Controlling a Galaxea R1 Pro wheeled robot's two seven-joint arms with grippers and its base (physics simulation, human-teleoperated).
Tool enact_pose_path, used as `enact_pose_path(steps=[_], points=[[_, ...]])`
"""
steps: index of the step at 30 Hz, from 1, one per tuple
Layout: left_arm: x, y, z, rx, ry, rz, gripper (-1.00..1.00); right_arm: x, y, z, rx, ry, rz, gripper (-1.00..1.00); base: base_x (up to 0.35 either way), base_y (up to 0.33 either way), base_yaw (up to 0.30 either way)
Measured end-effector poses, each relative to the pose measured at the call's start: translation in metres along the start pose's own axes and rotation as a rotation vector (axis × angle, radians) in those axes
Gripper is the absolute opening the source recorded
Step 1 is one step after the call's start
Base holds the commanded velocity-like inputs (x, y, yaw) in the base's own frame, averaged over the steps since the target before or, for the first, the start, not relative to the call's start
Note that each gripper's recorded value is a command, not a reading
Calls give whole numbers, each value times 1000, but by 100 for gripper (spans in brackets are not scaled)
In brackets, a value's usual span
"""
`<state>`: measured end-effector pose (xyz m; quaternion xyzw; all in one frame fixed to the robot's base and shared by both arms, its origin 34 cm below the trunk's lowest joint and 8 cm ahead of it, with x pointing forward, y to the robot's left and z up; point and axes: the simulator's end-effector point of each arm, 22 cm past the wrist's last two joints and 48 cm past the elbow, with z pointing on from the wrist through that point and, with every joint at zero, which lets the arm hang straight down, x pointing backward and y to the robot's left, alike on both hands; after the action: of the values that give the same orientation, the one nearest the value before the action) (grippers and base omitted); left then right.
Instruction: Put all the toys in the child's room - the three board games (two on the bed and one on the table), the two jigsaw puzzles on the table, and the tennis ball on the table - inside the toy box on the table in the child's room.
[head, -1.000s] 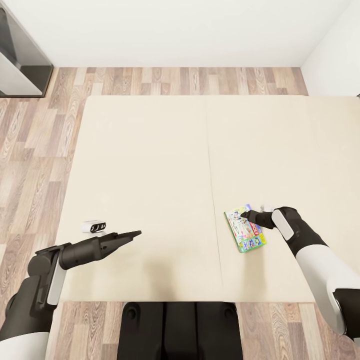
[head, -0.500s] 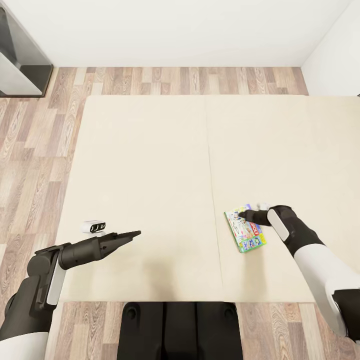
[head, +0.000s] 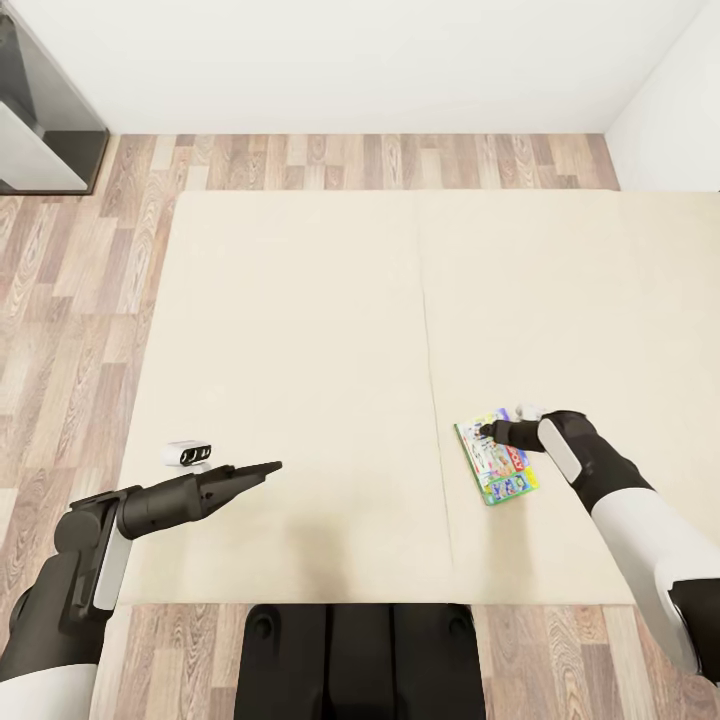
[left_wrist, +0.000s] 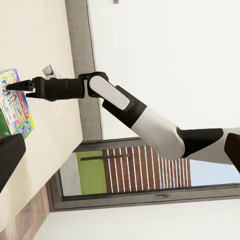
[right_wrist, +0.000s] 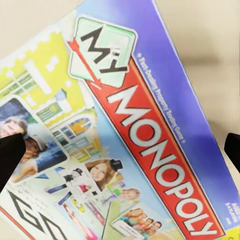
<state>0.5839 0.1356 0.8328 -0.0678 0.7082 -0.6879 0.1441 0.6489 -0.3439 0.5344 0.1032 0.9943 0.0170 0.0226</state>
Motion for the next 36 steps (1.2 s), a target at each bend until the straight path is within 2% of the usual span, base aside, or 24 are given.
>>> enact_pose_path(steps=[9, 14, 36], points=[[0, 0, 0, 0, 0, 0, 100, 1, 2, 1, -13, 3, -8, 100, 0, 1, 0], [0, 0, 0, 0, 0, 1, 100, 5, 4, 2, -32, 12, 7, 100, 0, 0, 0], [0, 0, 0, 0, 0, 2, 100, 6, 7, 2, -41, 17, 12, 100, 0, 0, 0]])
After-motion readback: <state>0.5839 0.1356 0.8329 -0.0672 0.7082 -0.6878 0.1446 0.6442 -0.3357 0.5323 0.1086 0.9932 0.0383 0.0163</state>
